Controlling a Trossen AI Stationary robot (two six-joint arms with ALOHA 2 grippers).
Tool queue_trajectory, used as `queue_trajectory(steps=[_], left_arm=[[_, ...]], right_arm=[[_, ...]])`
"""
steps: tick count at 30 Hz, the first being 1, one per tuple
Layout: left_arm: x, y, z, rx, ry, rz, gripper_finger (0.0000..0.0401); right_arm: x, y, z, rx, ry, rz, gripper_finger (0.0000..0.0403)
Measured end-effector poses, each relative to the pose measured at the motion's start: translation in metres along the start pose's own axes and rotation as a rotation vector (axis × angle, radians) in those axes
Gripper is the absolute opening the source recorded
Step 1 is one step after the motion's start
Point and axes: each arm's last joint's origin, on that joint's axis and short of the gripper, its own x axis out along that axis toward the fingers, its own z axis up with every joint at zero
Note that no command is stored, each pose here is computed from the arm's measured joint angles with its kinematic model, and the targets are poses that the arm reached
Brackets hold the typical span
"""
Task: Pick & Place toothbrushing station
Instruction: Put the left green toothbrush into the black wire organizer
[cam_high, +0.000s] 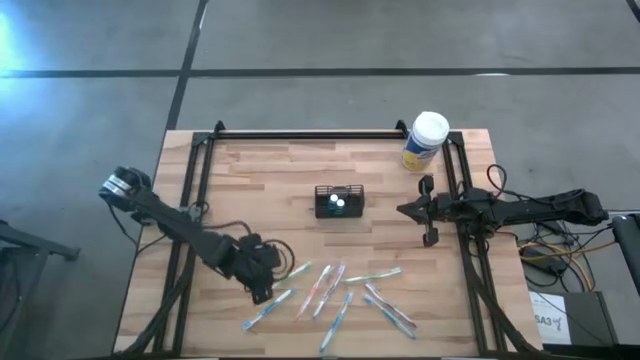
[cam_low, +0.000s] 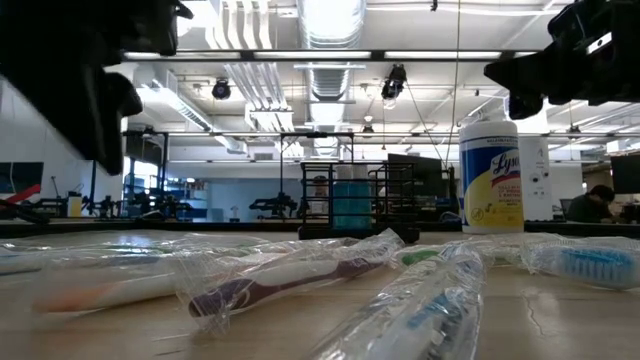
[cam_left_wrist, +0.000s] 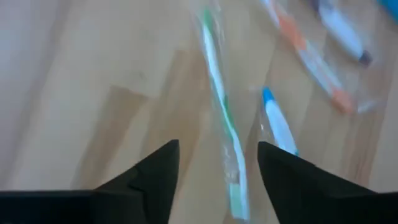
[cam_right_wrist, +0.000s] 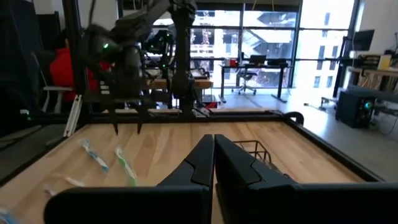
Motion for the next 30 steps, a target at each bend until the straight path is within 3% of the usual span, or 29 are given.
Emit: queue_trajectory(steps=[8, 12, 30], left_arm=[[0.02, -0.021, -0.003, -0.006, 0.058, 0.017, 0.0238], [0.032, -0.022, -0.006, -0.056, 0.079, 0.054, 0.0229], [0.066, -0.022, -0.017, -0.019, 0.151, 0.146, 0.017]], right_arm=[[0.0, 0.0, -0.002, 0.053, 0.027, -0.001, 0.0008], [0.0, 0.0, -0.003, 0.072, 0.036, -0.001, 0.0008], [-0.001, 0.0, -0.012, 0.084, 0.123, -0.005, 0.0008]])
